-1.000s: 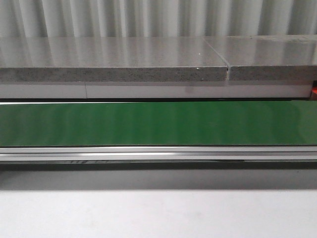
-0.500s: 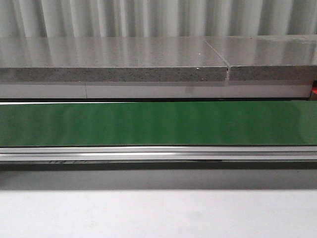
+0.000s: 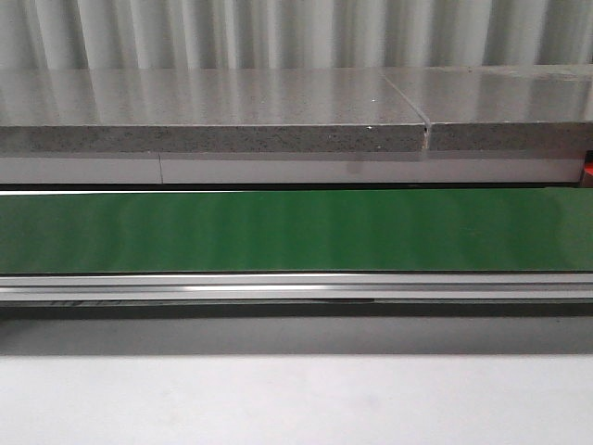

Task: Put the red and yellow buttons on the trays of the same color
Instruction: 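Lower the left gripper toward a red button in the cluster, then grasp the red button and set it on the green belt, then move the left gripper back and grasp a yellow button, then lower the yellow button onto the belt and open the left gripper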

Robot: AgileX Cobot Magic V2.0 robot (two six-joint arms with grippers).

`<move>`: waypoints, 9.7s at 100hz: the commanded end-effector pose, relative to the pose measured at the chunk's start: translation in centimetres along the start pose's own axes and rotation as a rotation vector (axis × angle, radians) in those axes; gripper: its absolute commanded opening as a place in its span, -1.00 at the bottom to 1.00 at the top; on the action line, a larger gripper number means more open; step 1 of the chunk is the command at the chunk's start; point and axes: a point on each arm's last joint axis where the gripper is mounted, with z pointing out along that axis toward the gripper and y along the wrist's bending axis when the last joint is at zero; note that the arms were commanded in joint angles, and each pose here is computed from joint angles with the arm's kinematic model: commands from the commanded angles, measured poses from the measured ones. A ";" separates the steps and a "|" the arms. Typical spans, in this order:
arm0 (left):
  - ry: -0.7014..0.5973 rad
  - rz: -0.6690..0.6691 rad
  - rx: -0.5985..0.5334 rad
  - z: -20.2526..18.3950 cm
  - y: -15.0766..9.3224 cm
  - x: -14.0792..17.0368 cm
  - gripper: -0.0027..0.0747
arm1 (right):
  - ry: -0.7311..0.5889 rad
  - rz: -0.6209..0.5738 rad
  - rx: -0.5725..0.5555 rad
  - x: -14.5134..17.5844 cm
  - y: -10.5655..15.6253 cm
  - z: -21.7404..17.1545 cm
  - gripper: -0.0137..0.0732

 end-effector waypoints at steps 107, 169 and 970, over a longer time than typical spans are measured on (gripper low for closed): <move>0.083 -0.070 -0.060 8.6 1.3 -2.7 0.76 | -0.109 -0.006 0.008 -1.5 -0.1 -0.5 -0.84; 0.033 -0.047 -0.012 4.8 -0.1 -3.0 -0.98 | -0.109 -0.006 0.008 -1.5 -0.1 -0.5 -0.84; 0.100 0.650 0.167 0.0 -12.7 -1.2 0.51 | -0.110 -0.006 0.009 -1.5 -0.1 -0.5 -0.84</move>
